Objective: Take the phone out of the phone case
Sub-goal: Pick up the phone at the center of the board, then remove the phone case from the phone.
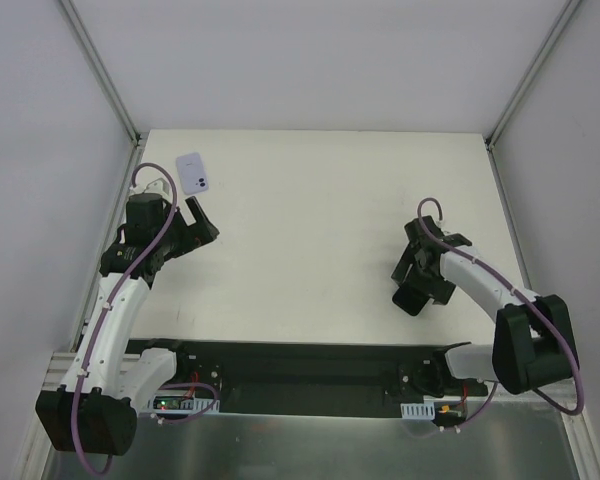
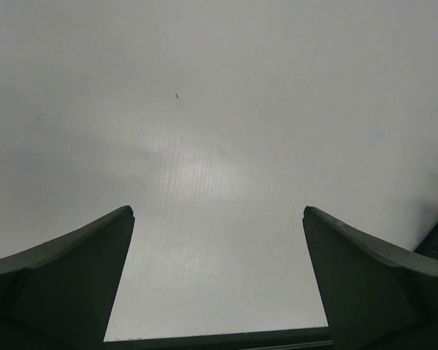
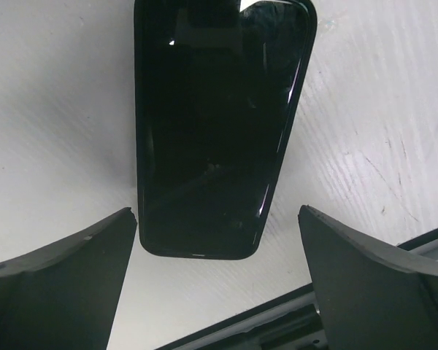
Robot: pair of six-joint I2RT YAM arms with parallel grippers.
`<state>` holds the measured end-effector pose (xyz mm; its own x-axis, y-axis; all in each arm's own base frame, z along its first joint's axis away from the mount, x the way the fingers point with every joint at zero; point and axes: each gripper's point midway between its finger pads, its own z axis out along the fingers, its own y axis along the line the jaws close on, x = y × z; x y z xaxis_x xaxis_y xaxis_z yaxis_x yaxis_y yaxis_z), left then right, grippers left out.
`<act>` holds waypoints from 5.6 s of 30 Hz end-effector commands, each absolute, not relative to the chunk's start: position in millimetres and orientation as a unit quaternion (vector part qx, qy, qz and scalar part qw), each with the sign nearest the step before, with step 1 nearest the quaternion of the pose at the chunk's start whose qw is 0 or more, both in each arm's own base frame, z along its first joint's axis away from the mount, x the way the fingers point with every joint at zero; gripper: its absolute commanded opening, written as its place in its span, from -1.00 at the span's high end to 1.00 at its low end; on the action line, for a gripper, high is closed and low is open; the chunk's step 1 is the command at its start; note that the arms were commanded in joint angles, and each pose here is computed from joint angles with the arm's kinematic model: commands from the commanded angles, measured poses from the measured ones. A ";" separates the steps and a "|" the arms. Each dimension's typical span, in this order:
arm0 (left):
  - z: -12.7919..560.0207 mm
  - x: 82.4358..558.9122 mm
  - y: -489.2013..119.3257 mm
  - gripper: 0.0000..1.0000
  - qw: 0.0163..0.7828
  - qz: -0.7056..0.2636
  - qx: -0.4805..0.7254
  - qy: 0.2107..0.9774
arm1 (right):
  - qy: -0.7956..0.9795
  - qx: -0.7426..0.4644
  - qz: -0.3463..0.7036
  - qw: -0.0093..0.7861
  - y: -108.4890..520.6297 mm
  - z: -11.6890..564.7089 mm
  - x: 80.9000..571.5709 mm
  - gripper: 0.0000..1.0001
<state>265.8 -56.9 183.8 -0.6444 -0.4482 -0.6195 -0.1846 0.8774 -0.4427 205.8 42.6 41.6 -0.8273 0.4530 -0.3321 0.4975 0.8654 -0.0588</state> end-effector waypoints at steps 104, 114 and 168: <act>114.2 260.1 -326.6 1.00 -0.057 -0.569 -0.115 0.812 | 0.921 -0.108 0.260 0.269 284.8 135.8 204.9 -0.92; 174.3 277.7 -316.9 1.00 0.082 -0.597 -0.039 0.797 | 0.915 0.034 0.194 0.351 190.4 187.2 211.8 -0.91; 213.7 266.9 -313.7 1.00 0.114 -0.637 -0.025 0.762 | 0.941 0.026 0.152 0.301 199.9 129.2 209.5 -0.83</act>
